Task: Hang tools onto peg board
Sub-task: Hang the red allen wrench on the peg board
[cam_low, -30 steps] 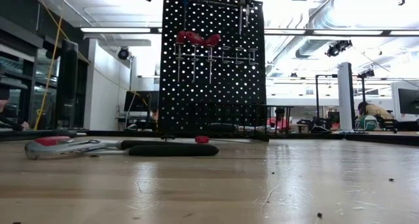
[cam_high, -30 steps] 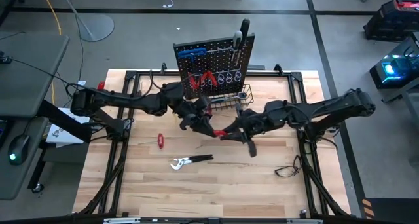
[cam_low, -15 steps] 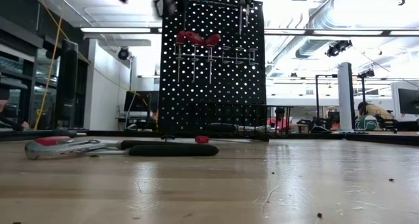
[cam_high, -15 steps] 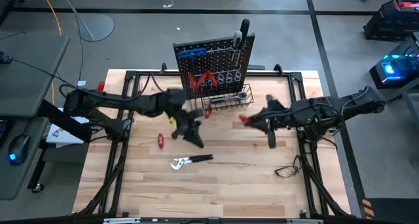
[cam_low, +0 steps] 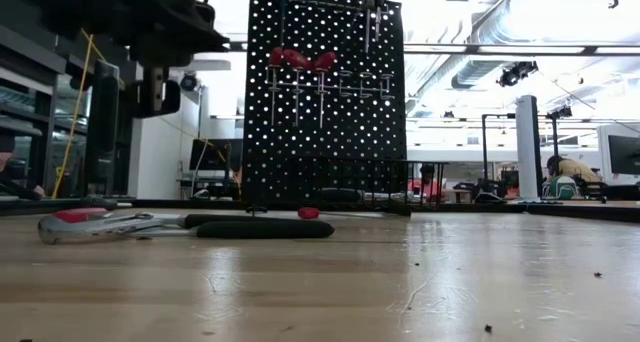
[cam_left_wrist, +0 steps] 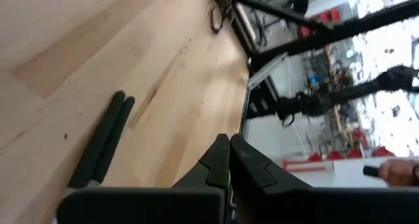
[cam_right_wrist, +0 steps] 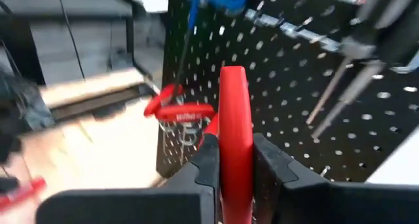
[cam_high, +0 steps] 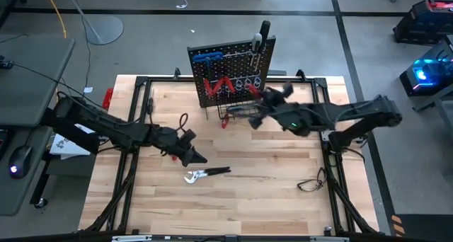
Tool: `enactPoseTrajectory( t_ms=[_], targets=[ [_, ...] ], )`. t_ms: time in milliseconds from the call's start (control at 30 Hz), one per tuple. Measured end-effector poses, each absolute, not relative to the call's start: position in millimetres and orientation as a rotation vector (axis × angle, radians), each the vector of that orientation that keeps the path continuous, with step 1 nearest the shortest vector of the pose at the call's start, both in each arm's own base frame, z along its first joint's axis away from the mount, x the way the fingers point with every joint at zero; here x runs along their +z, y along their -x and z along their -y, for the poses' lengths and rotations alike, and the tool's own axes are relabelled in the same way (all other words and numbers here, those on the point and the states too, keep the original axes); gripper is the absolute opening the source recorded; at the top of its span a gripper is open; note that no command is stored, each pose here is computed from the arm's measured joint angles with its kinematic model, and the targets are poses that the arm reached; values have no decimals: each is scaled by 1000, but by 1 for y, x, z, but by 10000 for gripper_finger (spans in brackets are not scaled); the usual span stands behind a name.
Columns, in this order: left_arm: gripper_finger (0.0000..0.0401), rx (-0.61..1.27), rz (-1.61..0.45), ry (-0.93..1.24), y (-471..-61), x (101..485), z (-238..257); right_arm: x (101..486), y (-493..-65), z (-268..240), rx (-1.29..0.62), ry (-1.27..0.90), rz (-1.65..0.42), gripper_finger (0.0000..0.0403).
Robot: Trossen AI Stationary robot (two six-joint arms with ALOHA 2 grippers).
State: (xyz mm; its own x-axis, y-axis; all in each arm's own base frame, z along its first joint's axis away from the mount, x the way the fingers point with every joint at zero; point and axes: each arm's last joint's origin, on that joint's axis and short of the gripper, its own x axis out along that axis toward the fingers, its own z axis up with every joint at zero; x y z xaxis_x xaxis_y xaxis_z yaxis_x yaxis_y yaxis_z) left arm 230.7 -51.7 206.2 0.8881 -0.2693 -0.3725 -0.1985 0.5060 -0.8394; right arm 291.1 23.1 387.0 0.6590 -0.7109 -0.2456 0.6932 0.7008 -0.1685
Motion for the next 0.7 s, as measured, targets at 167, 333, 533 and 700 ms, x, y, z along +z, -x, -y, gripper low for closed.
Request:
enactPoseTrajectory(
  t_ms=[167, 333, 533, 700],
  targets=[
    [0, -32, -470, 1052, -229, 206, 54, 390, -313, -4, -788, 110, -485, 37],
    [0, -49, -438, 1033, -230, 208, 54, 397, -324, 12, -769, 135, -576, 37],
    [0, -64, -417, 1024, -231, 210, 54, 397, -333, 24, -732, 155, -631, 37],
    [0, -68, -414, 1019, -231, 211, 54, 390, -330, 35, -744, 141, -695, 37]
  ],
)
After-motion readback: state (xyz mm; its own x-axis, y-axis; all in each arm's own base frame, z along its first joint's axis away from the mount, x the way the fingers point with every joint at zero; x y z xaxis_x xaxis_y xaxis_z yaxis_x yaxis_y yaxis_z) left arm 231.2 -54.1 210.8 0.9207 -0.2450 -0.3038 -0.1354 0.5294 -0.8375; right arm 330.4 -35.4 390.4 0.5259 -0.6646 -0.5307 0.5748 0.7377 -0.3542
